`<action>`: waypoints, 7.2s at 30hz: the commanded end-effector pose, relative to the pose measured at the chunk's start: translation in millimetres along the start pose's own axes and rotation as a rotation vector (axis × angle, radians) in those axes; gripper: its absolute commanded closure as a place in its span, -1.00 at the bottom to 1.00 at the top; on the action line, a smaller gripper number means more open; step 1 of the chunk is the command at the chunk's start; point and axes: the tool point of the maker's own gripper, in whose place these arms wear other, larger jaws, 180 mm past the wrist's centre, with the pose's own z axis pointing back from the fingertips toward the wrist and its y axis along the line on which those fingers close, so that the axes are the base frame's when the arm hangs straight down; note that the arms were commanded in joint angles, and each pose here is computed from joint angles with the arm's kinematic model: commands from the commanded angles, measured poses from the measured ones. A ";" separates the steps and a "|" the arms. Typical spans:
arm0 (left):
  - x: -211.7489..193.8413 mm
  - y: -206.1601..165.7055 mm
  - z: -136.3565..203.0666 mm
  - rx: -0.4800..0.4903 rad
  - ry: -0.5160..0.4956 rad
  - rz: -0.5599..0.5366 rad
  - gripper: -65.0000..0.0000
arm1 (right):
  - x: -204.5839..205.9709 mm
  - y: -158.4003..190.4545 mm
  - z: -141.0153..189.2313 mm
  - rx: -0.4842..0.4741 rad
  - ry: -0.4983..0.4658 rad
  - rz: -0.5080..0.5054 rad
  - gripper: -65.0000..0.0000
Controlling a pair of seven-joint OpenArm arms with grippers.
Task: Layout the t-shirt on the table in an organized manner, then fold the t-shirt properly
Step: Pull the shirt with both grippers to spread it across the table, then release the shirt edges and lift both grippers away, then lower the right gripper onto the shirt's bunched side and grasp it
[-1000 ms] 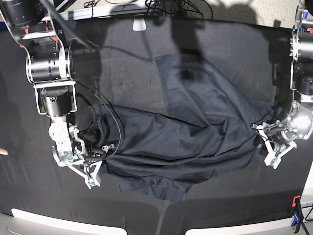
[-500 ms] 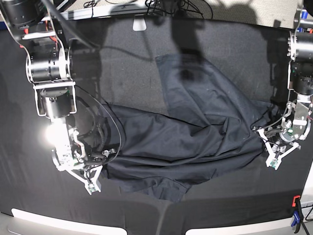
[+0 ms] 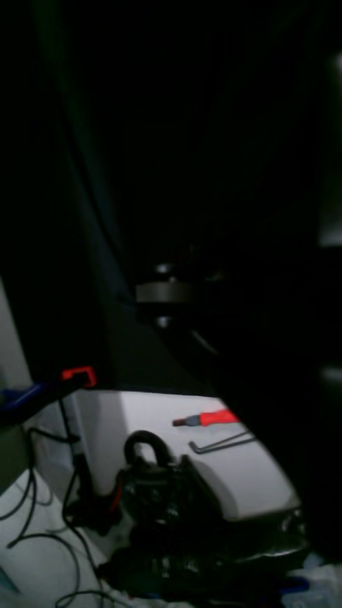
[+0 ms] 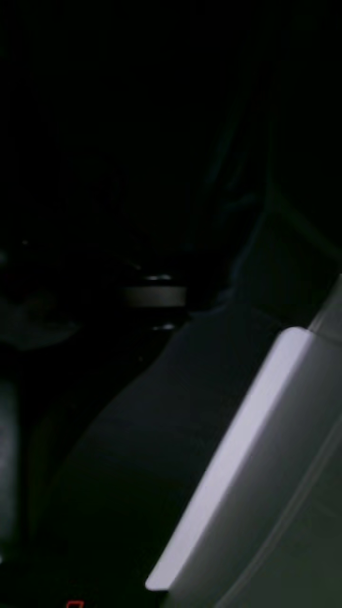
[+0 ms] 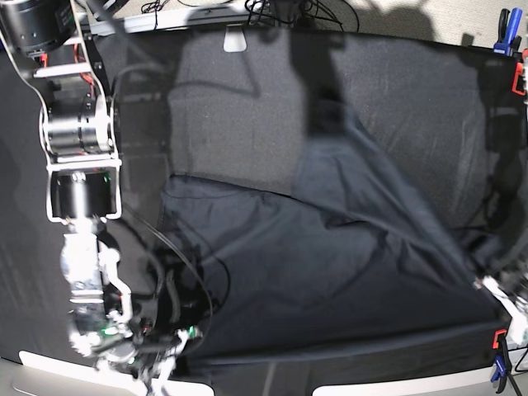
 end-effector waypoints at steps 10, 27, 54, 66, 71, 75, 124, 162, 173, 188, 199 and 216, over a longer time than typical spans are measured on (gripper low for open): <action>55.7 22.9 41.8 0.016 -0.128 0.072 1.00 | 17.7 1.1 59.5 -0.003 -0.097 0.195 1.00; -47.2 -16.9 135.6 -0.017 -0.043 0.005 1.00 | -130.5 -12.4 162.1 -0.024 0.016 0.002 1.00; -78.2 -68.3 184.5 -0.255 -0.062 0.012 1.00 | -174.5 -3.7 225.6 0.144 0.049 -0.069 1.00; -86.2 -49.7 159.8 -0.222 0.026 0.116 1.00 | -182.0 1.7 174.4 0.182 0.150 -0.022 1.00; -129.0 -66.8 181.8 -0.272 0.153 0.089 1.00 | -204.8 -6.9 196.4 0.172 0.193 -0.098 1.00; -168.1 -82.9 206.9 -0.337 0.257 0.065 1.00 | -240.0 -16.2 220.1 0.125 0.275 -0.142 1.00; -168.8 -107.9 87.9 -0.453 0.295 -0.308 0.06 | -226.7 17.3 192.1 0.217 0.285 -0.078 0.07; -54.6 26.5 57.1 0.067 -0.011 0.045 0.89 | -159.9 75.0 31.8 0.373 0.209 -0.236 0.07; -75.7 11.6 51.4 0.062 0.033 0.048 0.15 | -112.4 87.9 -40.3 0.329 0.335 -0.307 0.07; -76.5 11.2 51.4 0.061 0.037 0.049 0.15 | -136.4 77.3 -54.0 0.246 0.444 -0.345 0.08; -76.5 11.3 51.5 0.062 0.037 0.049 0.15 | -151.3 107.5 -56.2 0.296 0.498 -0.353 0.33; -76.6 11.3 51.5 0.061 0.037 0.049 0.15 | -114.0 83.0 -64.0 0.263 0.377 -0.342 0.07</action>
